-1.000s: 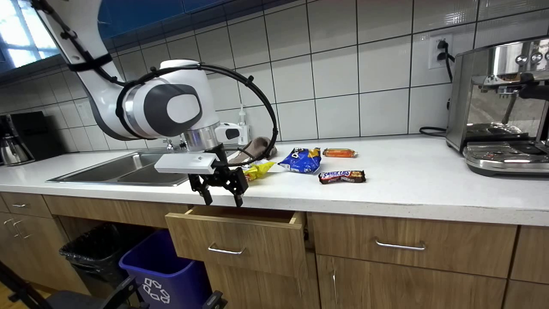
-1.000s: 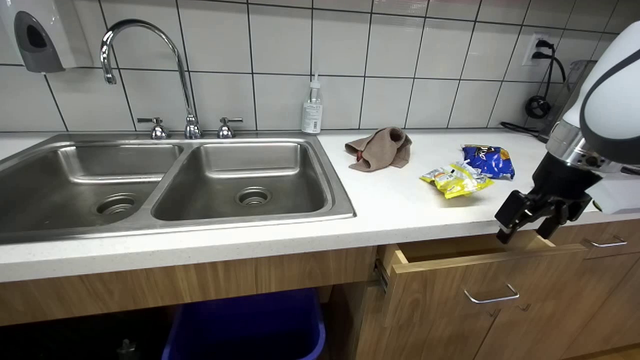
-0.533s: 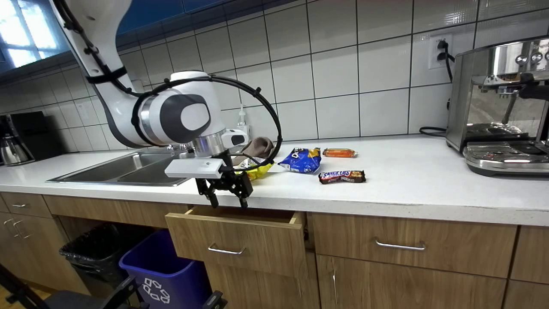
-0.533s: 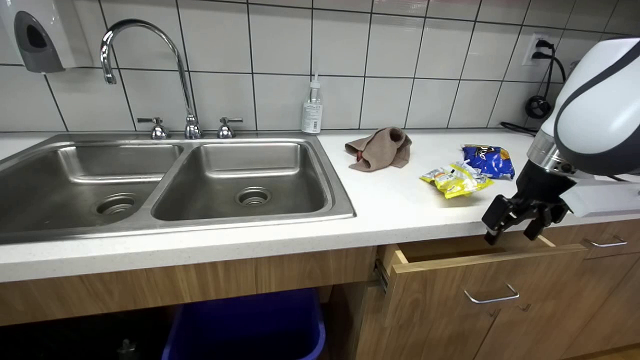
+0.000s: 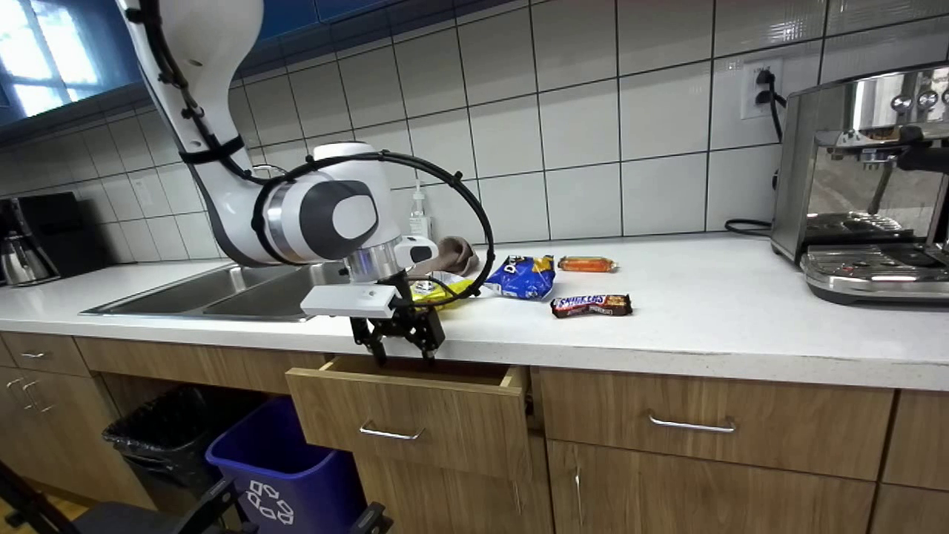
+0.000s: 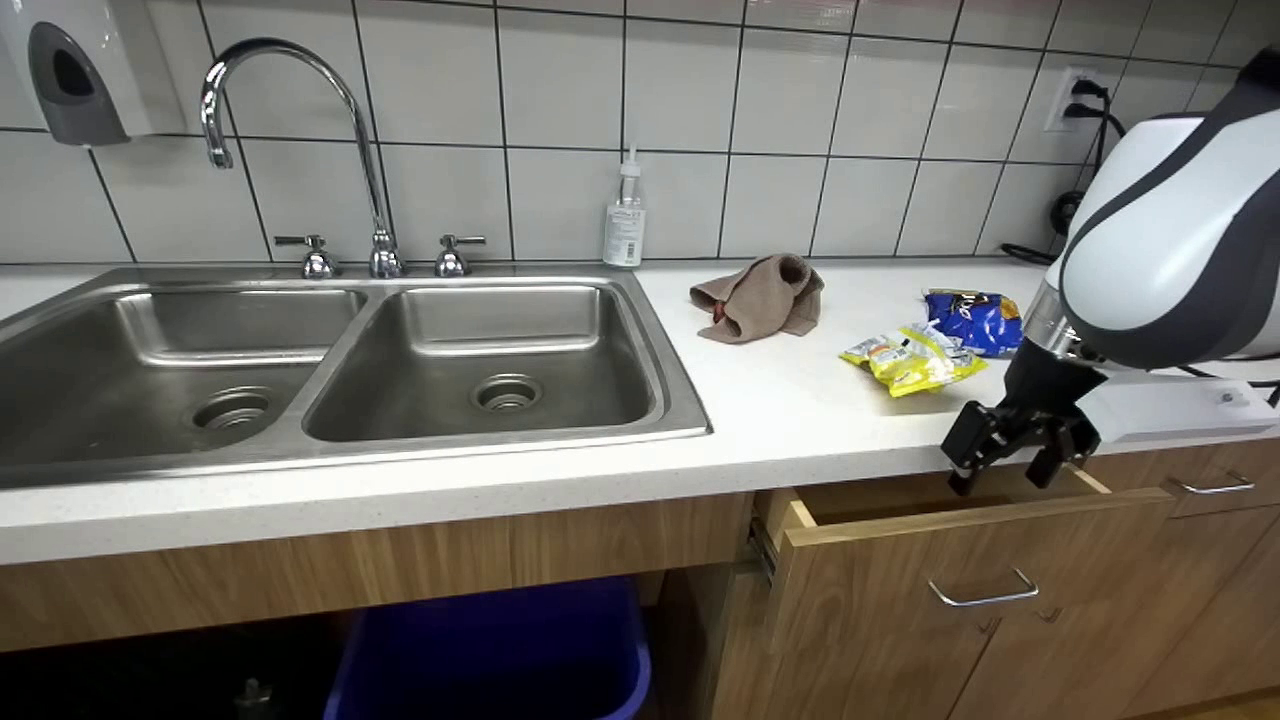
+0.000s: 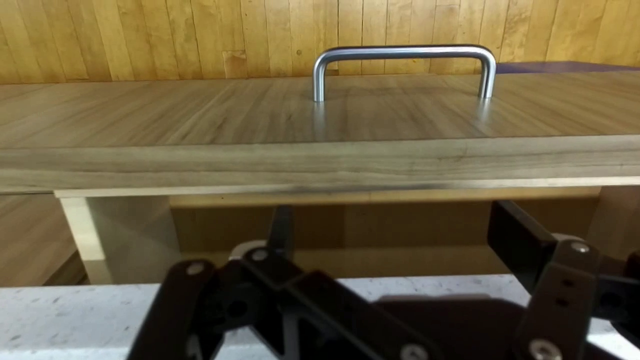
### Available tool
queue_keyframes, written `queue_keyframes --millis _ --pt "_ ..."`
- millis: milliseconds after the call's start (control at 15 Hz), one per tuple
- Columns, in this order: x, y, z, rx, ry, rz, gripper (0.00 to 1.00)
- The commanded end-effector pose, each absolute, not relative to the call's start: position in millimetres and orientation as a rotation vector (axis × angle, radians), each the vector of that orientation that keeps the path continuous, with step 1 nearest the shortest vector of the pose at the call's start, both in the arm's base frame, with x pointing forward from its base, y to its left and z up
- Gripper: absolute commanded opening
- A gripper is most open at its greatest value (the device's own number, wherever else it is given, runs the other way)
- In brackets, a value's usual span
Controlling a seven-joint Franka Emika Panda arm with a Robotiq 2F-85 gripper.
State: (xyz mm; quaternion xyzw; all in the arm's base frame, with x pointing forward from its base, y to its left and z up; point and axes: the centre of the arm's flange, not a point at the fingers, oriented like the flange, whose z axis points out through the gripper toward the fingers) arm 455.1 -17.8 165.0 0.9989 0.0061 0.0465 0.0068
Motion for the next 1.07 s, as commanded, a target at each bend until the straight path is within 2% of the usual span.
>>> queue_keyframes --millis 0,533,1000 --pt "470.3 -12.6 155.3 3.123 -0.009 0.162 1.00" --pt "475.7 -13.7 138.8 3.119 -0.026 0.140 1.00" --pt "456.0 -20.1 142.2 3.118 -0.016 0.098 1.00"
